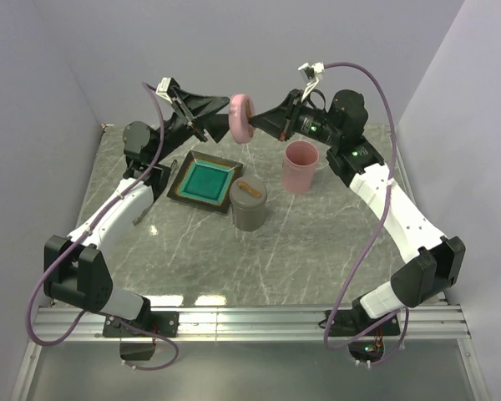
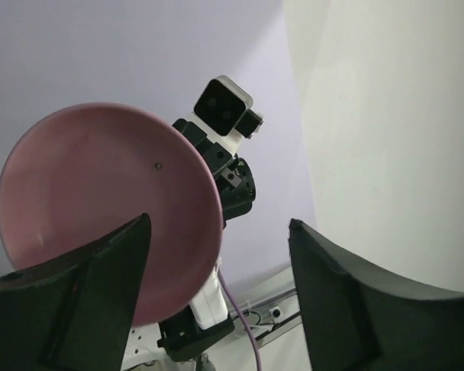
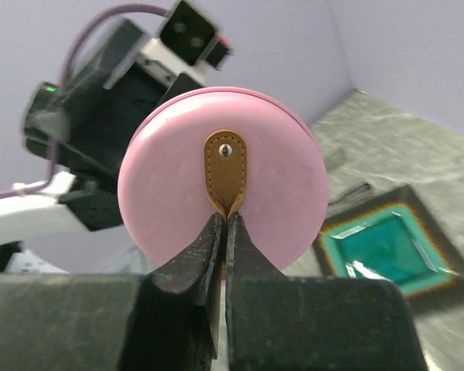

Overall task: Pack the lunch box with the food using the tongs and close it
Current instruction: Pass the lid of the lunch box from the left arm to the right, then put the lid back on the lunch box

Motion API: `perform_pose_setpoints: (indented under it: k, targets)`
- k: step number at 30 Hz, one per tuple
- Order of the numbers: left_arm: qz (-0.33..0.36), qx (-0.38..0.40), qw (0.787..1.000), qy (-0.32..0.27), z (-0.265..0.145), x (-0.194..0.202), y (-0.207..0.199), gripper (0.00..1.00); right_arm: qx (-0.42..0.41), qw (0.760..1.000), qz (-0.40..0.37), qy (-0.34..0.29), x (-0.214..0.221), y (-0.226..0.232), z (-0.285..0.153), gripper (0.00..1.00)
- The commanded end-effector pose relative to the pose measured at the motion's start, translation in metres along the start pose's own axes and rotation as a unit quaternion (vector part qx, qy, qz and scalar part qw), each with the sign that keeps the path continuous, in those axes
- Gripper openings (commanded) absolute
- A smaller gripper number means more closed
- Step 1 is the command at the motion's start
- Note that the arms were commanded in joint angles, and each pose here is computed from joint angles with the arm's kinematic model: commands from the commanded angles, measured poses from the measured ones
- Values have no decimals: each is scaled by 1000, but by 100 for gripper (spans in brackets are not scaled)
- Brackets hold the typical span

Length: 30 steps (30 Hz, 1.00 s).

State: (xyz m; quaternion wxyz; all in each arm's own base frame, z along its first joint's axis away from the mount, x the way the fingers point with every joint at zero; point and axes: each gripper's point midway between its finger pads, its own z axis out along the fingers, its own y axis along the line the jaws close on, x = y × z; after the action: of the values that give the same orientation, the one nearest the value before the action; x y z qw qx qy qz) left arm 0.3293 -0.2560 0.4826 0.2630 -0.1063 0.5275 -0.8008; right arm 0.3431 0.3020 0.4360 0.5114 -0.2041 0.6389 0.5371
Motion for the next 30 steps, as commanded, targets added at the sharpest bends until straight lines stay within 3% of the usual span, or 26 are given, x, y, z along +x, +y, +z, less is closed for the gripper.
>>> perform_pose_setpoints:
  k: [1,2,3,6,11,14,15,18,21,25,30]
  targets:
    - [33,3,999,-11,-8,-1,-12,80,35,997,-61,-29,-36,-6,-17,0]
    - [30,-18,999,-22,-11,-8,-3,96,49,996,-72,-28,-37,-11,-20,0]
    - [34,-31,999,-27,-13,-12,3,99,65,993,-96,-15,-34,-19,-24,0]
    - [60,-98,992,-54,-27,-33,25,99,117,983,-143,10,-30,-37,-38,0]
    - [198,-200,959,-37,-41,-49,51,99,187,954,-220,81,-19,-78,-56,0]
    - [257,-219,941,-18,-45,-47,49,99,223,938,-222,148,-16,-103,-71,0]
    - [303,-223,926,-15,-45,-50,43,99,231,934,-219,164,-14,-111,-73,0]
    - [356,-247,901,-17,-53,-54,38,99,269,911,-214,226,-6,-144,-87,0]
    - [377,-263,888,-7,-58,-53,37,99,301,882,-209,295,15,-179,-102,0]
    - [381,-259,888,2,-61,-46,35,99,318,857,-179,364,47,-219,-114,0]
    - [381,-250,890,13,-62,-41,35,99,314,847,-166,395,60,-233,-121,0]
